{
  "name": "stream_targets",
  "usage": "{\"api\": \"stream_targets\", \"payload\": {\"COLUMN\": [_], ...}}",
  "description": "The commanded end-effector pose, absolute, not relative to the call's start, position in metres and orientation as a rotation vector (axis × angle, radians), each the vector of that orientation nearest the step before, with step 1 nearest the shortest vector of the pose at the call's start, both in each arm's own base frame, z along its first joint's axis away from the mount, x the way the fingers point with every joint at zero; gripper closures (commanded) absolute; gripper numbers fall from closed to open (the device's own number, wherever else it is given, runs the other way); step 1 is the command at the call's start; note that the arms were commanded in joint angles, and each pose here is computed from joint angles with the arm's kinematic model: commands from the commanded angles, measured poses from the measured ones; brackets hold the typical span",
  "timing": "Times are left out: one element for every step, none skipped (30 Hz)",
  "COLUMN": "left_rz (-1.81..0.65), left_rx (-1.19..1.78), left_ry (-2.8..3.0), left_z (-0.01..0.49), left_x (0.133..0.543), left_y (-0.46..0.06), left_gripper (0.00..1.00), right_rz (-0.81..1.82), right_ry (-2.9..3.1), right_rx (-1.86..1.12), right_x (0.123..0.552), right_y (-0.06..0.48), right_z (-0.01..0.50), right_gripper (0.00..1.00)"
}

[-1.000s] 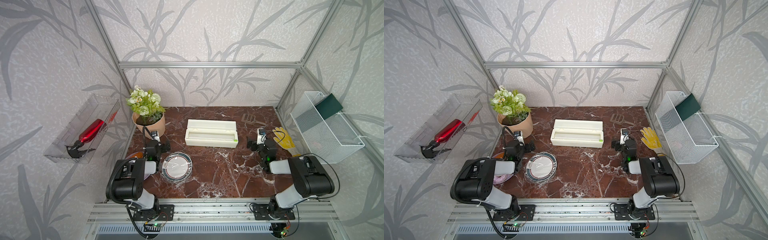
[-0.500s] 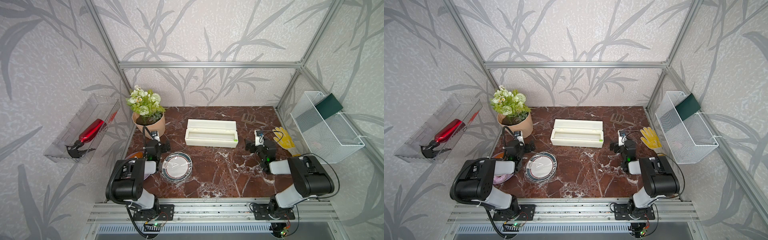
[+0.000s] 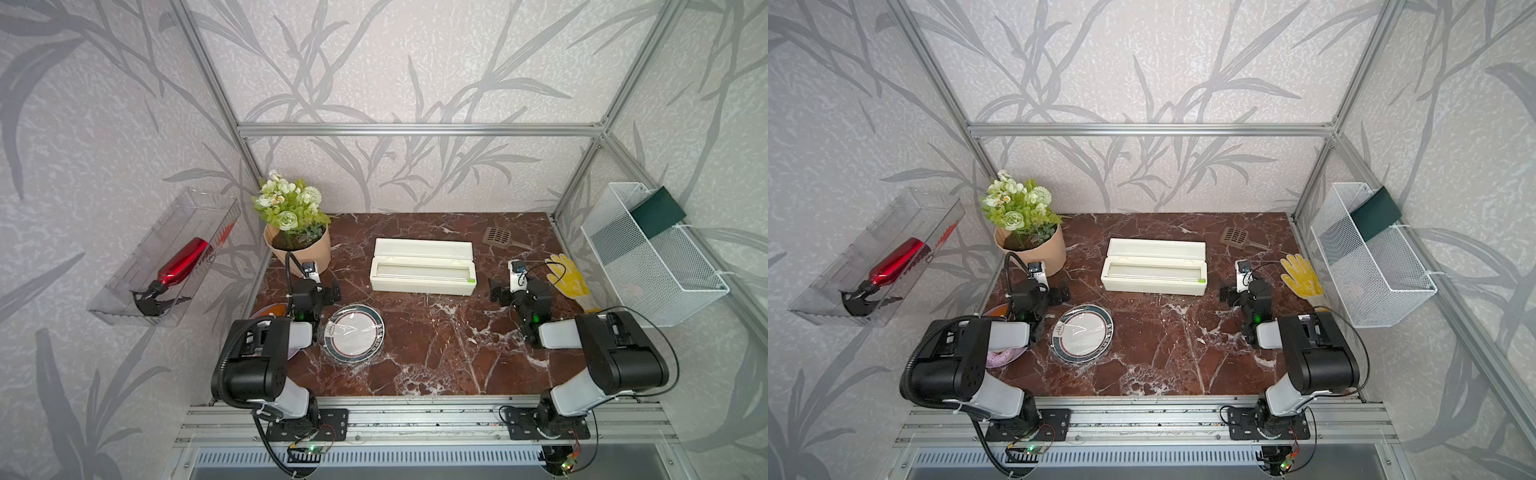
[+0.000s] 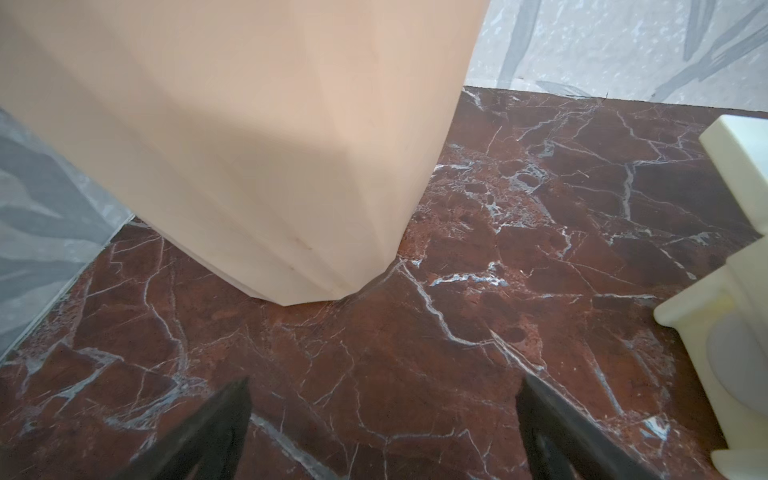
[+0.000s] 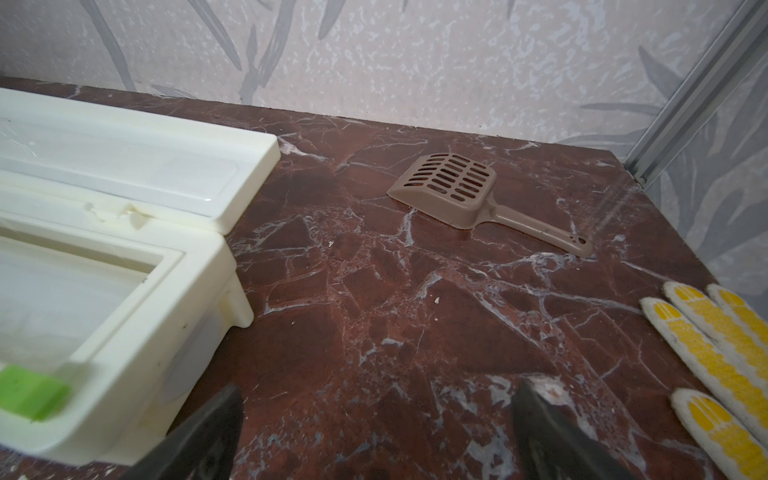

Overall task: Wrap the plate with plastic wrap
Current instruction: Reset both arms

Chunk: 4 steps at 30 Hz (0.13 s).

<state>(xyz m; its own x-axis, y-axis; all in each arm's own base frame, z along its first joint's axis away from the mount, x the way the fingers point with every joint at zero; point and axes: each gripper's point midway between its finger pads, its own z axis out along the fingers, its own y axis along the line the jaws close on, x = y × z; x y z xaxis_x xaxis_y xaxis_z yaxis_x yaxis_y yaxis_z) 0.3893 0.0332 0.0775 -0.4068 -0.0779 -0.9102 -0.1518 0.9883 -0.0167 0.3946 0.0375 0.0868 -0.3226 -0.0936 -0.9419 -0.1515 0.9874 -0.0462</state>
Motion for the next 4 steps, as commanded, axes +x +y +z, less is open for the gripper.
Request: {"api": "stream_targets", "payload": {"left_rz": [0.095,0.092,0.094,0.096], "left_rx": [-0.152,-0.152,-0.153,-0.152], "left_ry": [1.959,1.96,1.958,1.957], "left_z": [0.0905,0.0905,0.0906,0.0908], "left_x": [0.3956,0.3956,0.3955,0.3951], "left_y": [0.0365,0.0362,0.0366,0.0366], "left_gripper": [0.01,0.01,0.01,0.01], "right_rz": [0.068,0.067,0.068,0.067], "right_ry": [1.886,1.886,1.886,1.888], "right_rx": [-0.187,-0.187,-0.187,-0.187], "right_x": [0.398,0.3981,0.398,0.3978], "right_y": [0.0402,0.0401,0.0402,0.0401], "right_z": [0.0923,0.0924,0.0923,0.0919], "right_gripper": [0.01,0.01,0.01,0.01]}}
